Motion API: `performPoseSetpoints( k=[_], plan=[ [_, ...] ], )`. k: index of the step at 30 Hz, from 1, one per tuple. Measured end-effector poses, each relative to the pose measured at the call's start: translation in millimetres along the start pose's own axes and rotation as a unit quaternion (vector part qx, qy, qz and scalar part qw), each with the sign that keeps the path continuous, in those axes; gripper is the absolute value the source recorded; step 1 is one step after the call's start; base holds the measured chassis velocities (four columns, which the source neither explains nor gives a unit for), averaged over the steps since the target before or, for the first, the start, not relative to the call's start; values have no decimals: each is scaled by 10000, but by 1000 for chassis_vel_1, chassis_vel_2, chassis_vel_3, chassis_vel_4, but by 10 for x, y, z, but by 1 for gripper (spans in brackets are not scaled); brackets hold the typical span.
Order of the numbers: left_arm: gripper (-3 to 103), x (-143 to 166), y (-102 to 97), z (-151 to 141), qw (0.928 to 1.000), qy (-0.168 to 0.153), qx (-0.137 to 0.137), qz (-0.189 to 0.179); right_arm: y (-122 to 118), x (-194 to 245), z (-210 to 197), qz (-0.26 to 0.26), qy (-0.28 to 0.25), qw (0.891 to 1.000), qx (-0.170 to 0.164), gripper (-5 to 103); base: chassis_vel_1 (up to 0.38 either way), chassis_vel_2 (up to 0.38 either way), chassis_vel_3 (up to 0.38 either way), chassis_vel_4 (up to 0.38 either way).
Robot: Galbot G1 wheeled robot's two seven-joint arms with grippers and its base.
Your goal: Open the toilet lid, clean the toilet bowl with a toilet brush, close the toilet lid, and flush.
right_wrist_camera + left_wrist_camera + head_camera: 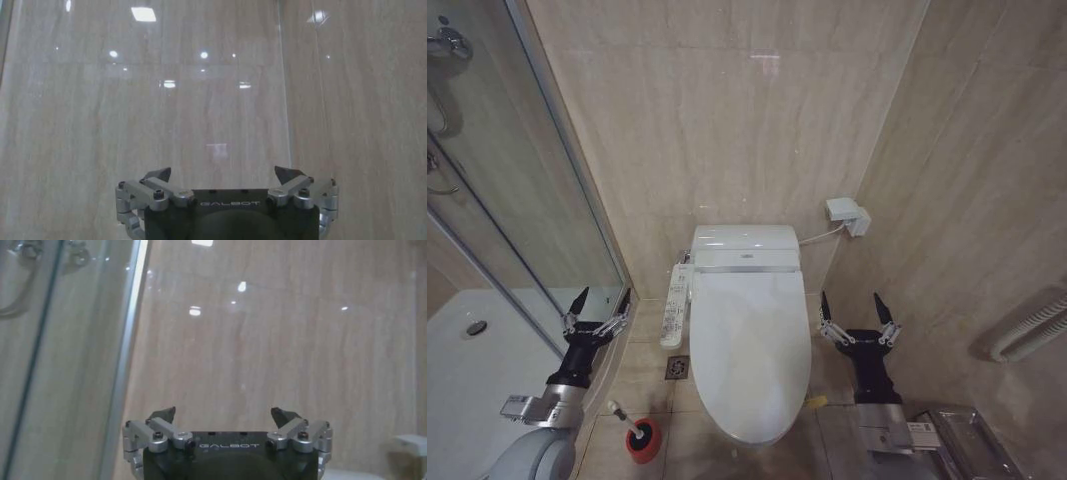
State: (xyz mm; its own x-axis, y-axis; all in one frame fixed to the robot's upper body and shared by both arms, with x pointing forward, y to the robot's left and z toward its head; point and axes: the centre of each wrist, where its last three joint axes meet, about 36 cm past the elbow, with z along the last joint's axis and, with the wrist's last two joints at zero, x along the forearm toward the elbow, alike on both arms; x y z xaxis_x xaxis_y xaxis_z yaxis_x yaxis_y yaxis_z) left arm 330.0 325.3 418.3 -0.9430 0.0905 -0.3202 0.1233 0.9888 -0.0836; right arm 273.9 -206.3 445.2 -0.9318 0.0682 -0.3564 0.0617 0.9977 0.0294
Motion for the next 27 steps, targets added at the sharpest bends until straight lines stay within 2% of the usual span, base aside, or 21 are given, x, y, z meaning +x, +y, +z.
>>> performPoseSetpoints(
  k=[6, 7, 13, 14, 27],
  plan=[
    [97, 66, 143, 129, 9997, 39, -91, -201, 0, 0, 0, 0, 0, 10000, 0, 100, 0, 0, 0, 0],
    [83, 75, 173, 163, 9996, 63, -100, -237, 0, 0, 0, 0, 0, 10000, 0, 100, 0, 0, 0, 0],
    [83, 96, 209, 265, 9995, 71, -87, -309, 0, 0, 0, 0, 0, 10000, 0, 100, 0, 0, 0, 0],
    [95, 90, 205, 269, 9995, 65, -82, -307, 0, 0, 0, 0, 0, 10000, 0, 100, 0, 0, 0, 0],
    [97, -6, 142, 271, 9998, -14, -39, -183, 0, 0, 0, 0, 0, 10000, 0, 100, 0, 0, 0, 0]
  ],
)
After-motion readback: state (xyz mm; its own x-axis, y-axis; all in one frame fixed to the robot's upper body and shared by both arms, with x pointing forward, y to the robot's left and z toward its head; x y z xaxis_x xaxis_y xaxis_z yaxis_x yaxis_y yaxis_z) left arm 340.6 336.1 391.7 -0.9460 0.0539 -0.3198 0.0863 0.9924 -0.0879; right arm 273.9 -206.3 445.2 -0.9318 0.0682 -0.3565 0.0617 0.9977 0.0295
